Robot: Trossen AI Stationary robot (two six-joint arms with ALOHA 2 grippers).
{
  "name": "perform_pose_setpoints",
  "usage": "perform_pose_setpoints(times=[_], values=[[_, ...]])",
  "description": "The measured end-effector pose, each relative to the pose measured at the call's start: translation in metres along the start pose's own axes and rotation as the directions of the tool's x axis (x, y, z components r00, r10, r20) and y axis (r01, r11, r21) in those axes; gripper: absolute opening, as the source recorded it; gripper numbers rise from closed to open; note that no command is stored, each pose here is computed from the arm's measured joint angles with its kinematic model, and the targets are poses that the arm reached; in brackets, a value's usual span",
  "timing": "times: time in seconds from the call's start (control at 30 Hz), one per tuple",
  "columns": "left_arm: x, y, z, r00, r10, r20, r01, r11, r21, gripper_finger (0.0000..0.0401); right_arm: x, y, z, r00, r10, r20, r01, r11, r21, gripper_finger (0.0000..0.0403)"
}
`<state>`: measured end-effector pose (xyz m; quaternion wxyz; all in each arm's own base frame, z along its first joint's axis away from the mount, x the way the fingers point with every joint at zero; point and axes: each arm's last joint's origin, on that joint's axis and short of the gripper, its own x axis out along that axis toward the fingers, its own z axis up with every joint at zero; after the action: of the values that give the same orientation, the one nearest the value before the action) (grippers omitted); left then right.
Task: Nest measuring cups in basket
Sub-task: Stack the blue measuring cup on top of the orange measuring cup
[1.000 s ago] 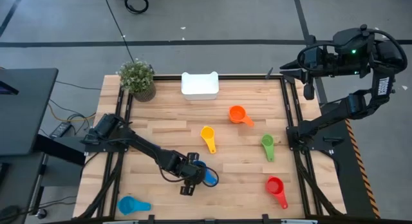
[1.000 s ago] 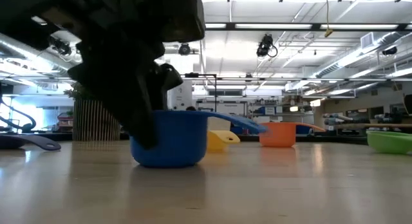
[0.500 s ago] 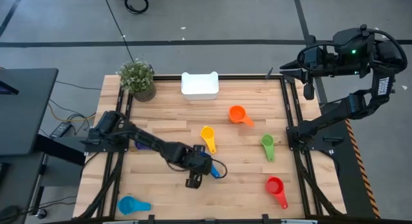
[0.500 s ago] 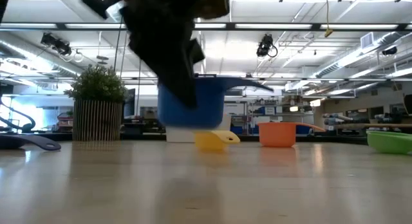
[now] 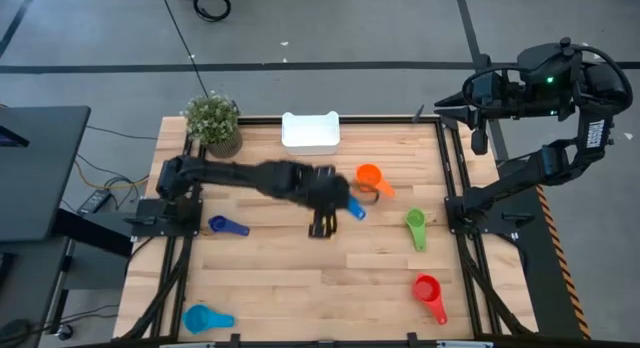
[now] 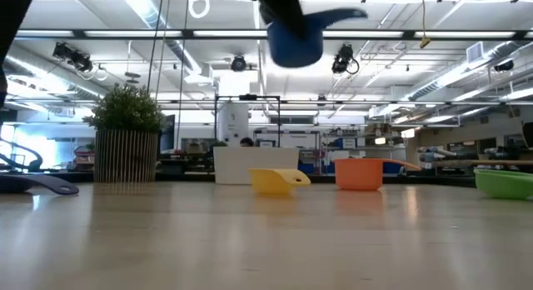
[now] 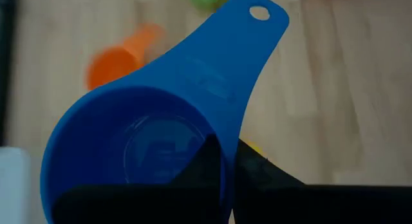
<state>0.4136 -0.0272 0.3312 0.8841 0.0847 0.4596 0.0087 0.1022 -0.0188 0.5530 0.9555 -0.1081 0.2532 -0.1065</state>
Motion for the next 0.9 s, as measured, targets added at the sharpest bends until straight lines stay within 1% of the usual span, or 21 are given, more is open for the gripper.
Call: perform_pose_setpoints(times=[0.1, 0.23, 0.3, 0.37, 0.5, 0.67, 0.73, 0.9], values=[[-0.003, 0.028, 0.004, 0.999, 0.041, 0.020, -0.041, 0.999, -0.001, 0.0011, 0.000, 0.000, 0.000, 1.000, 0.001, 0.000, -0.001, 1.000, 0.000, 0.0067], [-0.001, 0.060, 0.000, 0.996, 0.089, 0.016, -0.090, 0.996, 0.024, 0.0011, 0.000, 0.000, 0.000, 1.000, -0.004, 0.001, 0.004, 1.000, 0.003, 0.0067], [-0.001, 0.075, -0.002, 0.993, 0.113, 0.025, -0.113, 0.993, 0.017, 0.0011, 0.000, -0.001, 0.001, 1.000, -0.021, 0.004, 0.021, 0.999, 0.031, 0.0067], [-0.001, 0.089, 0.000, 0.988, 0.137, 0.066, -0.139, 0.990, 0.017, 0.0011, 0.001, -0.001, 0.001, 0.999, -0.047, -0.004, 0.047, 0.997, 0.056, 0.0067], [-0.002, 0.112, 0.002, 0.979, 0.137, 0.153, -0.141, 0.990, 0.013, 0.0011, 0.006, -0.003, 0.002, 0.995, -0.098, -0.029, 0.100, 0.991, 0.087, 0.0067], [-0.002, 0.126, 0.002, 0.972, 0.106, 0.212, -0.107, 0.994, -0.006, 0.0011, 0.017, -0.004, 0.005, 0.986, -0.154, -0.069, 0.161, 0.980, 0.117, 0.0067], [0.004, 0.127, 0.006, 0.964, 0.087, 0.252, -0.090, 0.996, -0.002, 0.0011, 0.024, -0.003, 0.007, 0.984, -0.158, -0.085, 0.167, 0.979, 0.113, 0.0067], [0.042, 0.121, 0.006, 0.971, -0.007, 0.239, -0.001, 0.999, 0.035, 0.0011, 0.040, -0.003, 0.012, 0.980, -0.171, -0.106, 0.182, 0.978, 0.100, 0.0067]])
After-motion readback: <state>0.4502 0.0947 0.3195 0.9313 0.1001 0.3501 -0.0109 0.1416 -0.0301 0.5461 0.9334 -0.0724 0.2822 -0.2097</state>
